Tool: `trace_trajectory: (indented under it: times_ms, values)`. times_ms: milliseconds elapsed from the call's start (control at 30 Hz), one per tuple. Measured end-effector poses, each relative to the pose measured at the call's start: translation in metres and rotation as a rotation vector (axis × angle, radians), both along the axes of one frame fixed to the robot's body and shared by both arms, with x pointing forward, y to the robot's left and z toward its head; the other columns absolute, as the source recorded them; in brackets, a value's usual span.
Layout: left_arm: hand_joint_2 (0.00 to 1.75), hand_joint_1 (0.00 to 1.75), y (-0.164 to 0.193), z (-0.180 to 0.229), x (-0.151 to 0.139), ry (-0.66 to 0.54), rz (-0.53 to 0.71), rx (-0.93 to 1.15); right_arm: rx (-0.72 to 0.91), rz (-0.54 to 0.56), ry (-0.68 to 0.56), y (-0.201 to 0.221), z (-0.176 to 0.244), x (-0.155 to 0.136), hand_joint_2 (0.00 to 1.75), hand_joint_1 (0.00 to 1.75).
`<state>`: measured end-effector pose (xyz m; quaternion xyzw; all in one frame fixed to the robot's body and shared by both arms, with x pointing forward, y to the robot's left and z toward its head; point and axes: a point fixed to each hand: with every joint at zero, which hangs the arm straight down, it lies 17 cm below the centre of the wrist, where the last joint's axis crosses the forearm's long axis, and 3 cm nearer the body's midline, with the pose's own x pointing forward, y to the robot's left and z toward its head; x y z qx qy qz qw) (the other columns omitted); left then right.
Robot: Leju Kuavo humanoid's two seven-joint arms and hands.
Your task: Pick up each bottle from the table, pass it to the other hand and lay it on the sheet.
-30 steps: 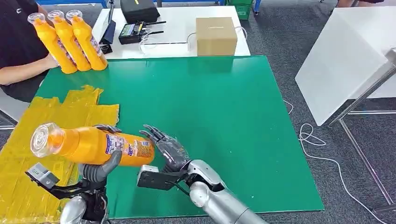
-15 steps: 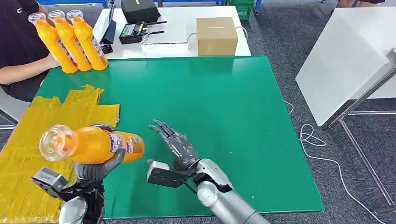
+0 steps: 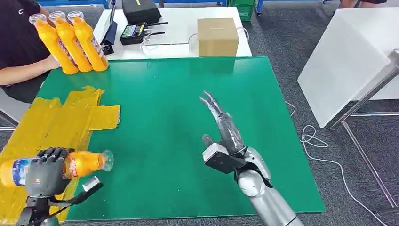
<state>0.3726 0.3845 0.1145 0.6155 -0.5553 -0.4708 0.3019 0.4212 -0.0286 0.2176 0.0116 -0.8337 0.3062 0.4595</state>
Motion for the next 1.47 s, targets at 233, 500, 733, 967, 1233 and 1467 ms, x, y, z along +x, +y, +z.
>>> trace_trajectory:
  times_ms: [233, 500, 733, 967, 1233, 1467]
  values:
    - [1.75, 1.75, 0.051, -0.033, -0.007, 0.056, 0.145, -0.135, -0.009, -0.005, -0.012, -0.008, 0.001, 0.001, 0.0, 0.0]
    - [1.75, 1.75, 0.075, -0.06, -0.002, 0.127, 0.21, -0.125, -0.01, -0.003, -0.027, -0.007, 0.007, 0.004, 0.0, 0.0]
    - [1.75, 0.0, 0.078, -0.067, 0.0, 0.147, 0.2, -0.122, -0.012, 0.0, -0.027, -0.005, 0.008, 0.003, 0.0, 0.0]
    - [1.75, 0.0, 0.073, -0.071, 0.001, 0.158, 0.174, -0.131, -0.013, 0.003, -0.026, -0.004, 0.007, 0.002, 0.0, 0.0]
    - [1.75, 0.0, 0.073, -0.072, 0.001, 0.162, 0.169, -0.128, -0.015, 0.006, -0.027, -0.003, 0.007, 0.002, 0.0, 0.0]
    - [0.0, 0.0, 0.071, -0.073, 0.002, 0.166, 0.163, -0.125, -0.015, 0.006, -0.027, -0.003, 0.007, 0.001, 0.0, 0.0]
